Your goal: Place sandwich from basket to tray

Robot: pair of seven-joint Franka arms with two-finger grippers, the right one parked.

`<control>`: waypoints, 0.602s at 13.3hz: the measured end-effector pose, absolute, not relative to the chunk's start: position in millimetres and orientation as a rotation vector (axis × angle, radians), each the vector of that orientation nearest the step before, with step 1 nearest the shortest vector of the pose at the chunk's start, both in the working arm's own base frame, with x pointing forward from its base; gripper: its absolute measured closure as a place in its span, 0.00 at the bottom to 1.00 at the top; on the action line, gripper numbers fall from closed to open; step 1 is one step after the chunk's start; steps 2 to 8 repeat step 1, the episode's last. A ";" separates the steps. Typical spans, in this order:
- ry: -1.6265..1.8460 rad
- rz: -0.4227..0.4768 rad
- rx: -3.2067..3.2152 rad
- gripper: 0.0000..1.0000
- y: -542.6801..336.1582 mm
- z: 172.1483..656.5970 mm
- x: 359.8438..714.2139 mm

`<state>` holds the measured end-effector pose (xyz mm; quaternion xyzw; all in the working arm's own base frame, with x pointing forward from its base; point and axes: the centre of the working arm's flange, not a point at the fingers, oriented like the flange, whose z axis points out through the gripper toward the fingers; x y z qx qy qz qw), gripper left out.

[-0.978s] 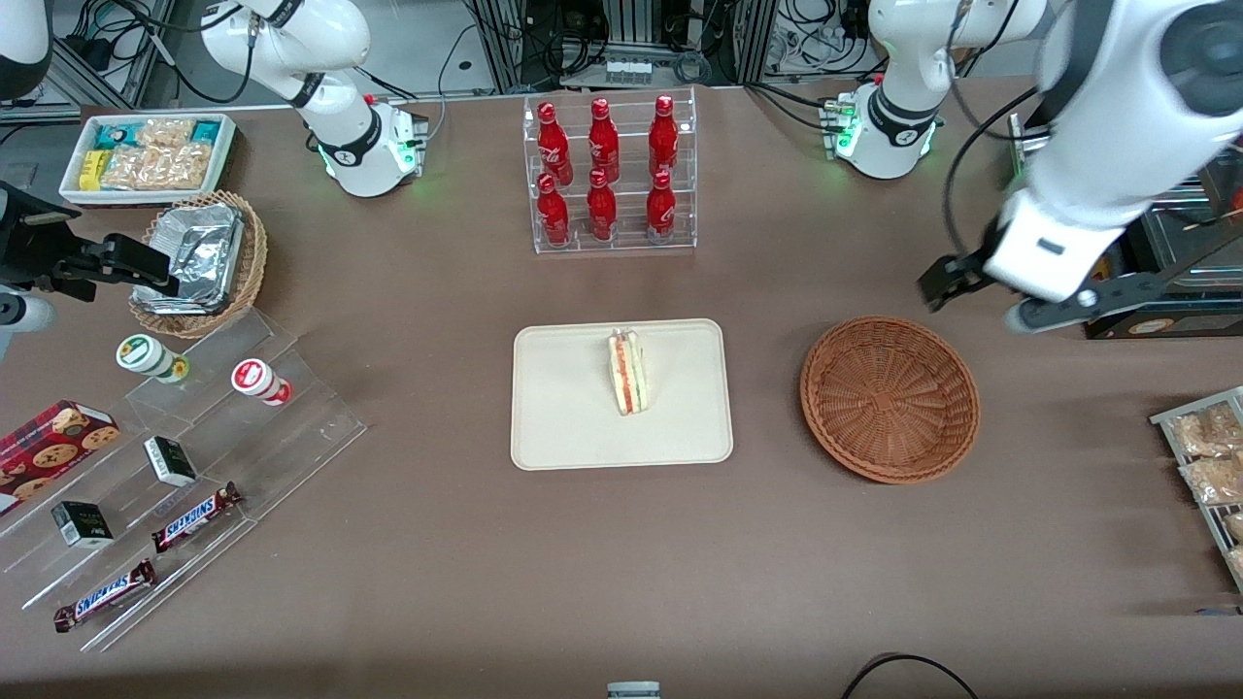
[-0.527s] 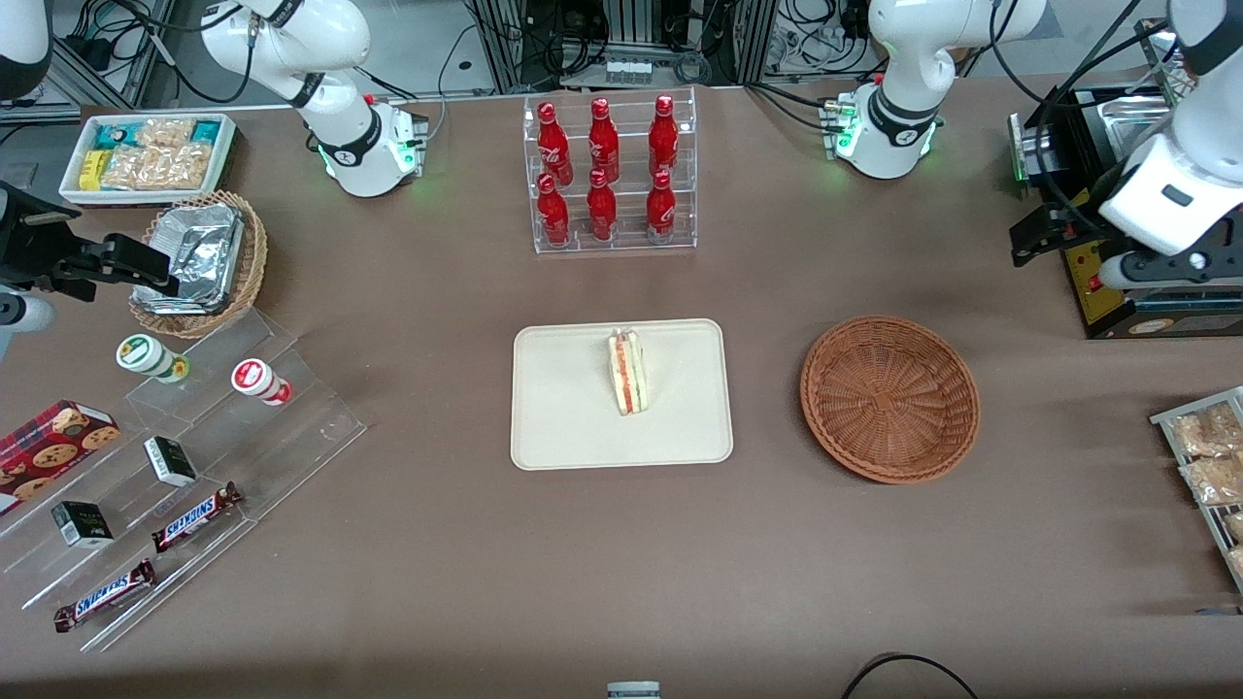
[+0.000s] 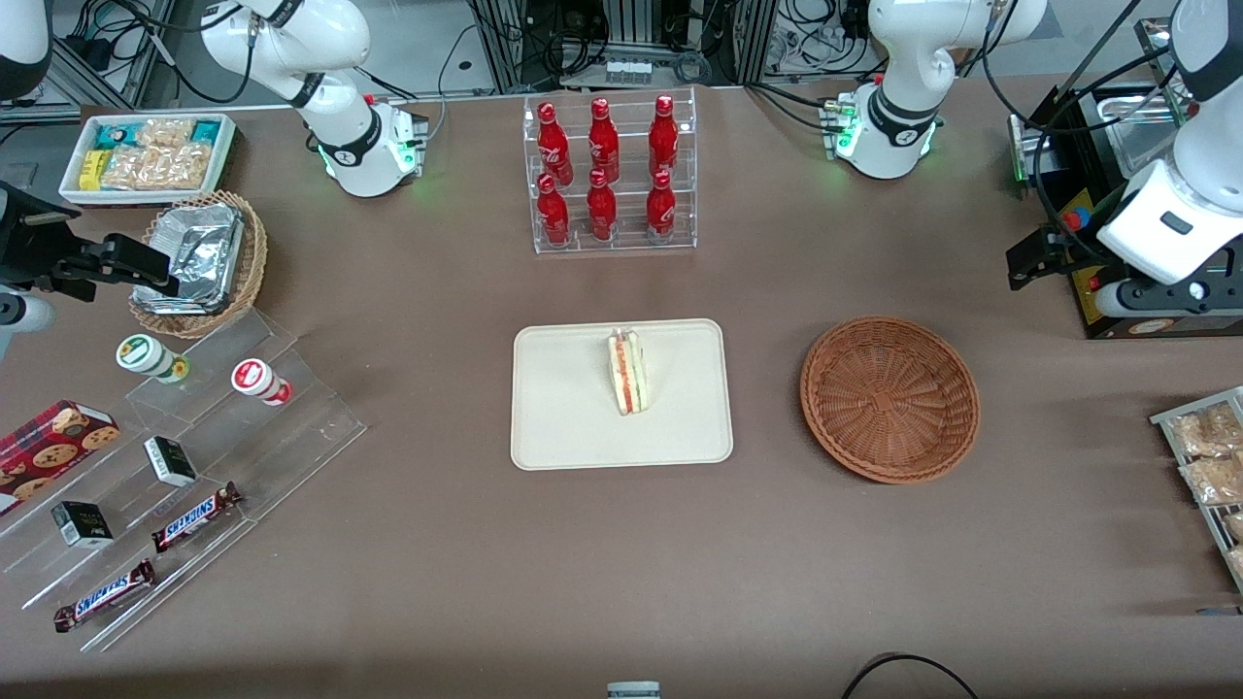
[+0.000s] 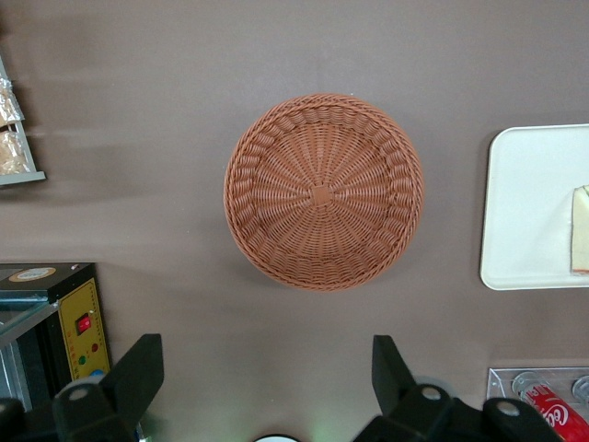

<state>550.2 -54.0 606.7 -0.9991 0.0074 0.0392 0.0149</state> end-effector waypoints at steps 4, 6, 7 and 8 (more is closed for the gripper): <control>0.023 0.123 -3.109 0.00 -53.8 606.3 550.7; 0.023 0.123 -3.109 0.00 -53.8 606.3 550.7; 0.023 0.123 -3.109 0.00 -53.8 606.3 550.7; 0.023 0.123 -3.109 0.00 -53.8 606.3 550.7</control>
